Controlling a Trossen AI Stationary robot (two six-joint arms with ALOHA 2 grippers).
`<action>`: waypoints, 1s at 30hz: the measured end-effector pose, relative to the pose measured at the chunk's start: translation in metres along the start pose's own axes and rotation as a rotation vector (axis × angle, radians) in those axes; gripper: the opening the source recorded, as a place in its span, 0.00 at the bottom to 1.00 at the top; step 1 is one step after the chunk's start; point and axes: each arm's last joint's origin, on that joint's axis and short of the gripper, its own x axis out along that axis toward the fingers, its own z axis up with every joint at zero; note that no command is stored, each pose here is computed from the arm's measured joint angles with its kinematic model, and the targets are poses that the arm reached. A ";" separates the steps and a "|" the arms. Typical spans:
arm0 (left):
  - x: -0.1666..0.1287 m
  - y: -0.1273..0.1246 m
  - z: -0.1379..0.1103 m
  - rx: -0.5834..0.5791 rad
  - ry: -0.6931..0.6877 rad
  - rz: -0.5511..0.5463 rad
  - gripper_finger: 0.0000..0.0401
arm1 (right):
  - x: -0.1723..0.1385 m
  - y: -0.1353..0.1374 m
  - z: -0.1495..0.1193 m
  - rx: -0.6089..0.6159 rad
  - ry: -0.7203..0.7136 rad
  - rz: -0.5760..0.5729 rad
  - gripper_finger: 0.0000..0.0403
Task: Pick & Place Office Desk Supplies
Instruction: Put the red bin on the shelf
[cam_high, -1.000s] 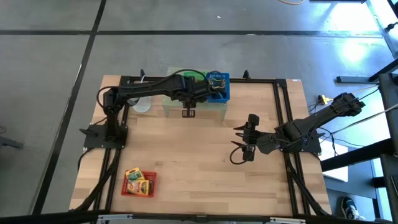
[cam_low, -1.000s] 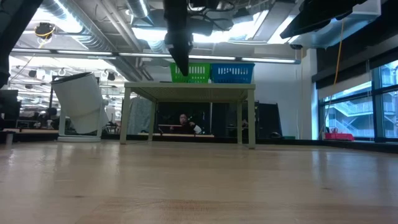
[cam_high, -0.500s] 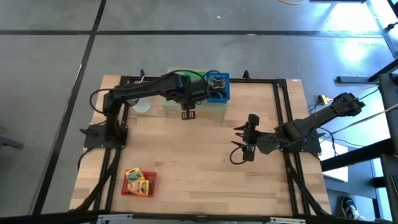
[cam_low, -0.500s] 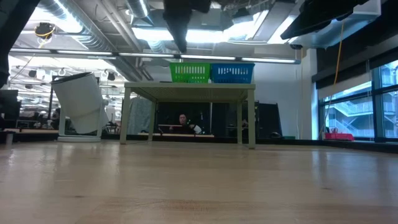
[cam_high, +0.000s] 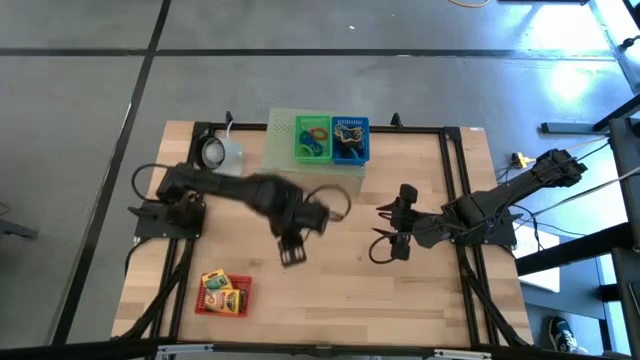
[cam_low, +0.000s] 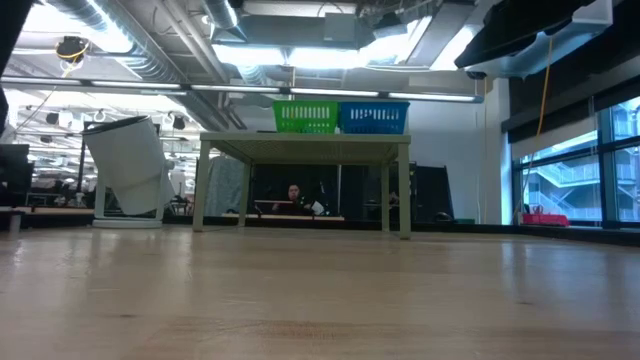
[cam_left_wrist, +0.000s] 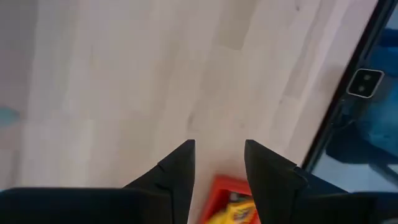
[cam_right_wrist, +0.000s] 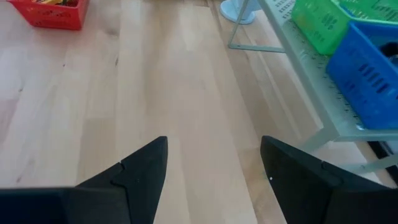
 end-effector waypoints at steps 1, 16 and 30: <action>0.001 -0.009 -0.006 -0.018 -0.002 0.007 0.33 | 0.000 0.000 0.000 0.000 0.002 0.008 0.64; 0.037 -0.118 -0.088 -0.571 -0.130 0.151 0.34 | 0.000 0.001 0.000 0.028 0.000 0.014 0.64; 0.121 -0.143 -0.082 -0.502 0.139 0.277 0.34 | 0.000 0.001 0.001 0.030 -0.003 0.014 0.64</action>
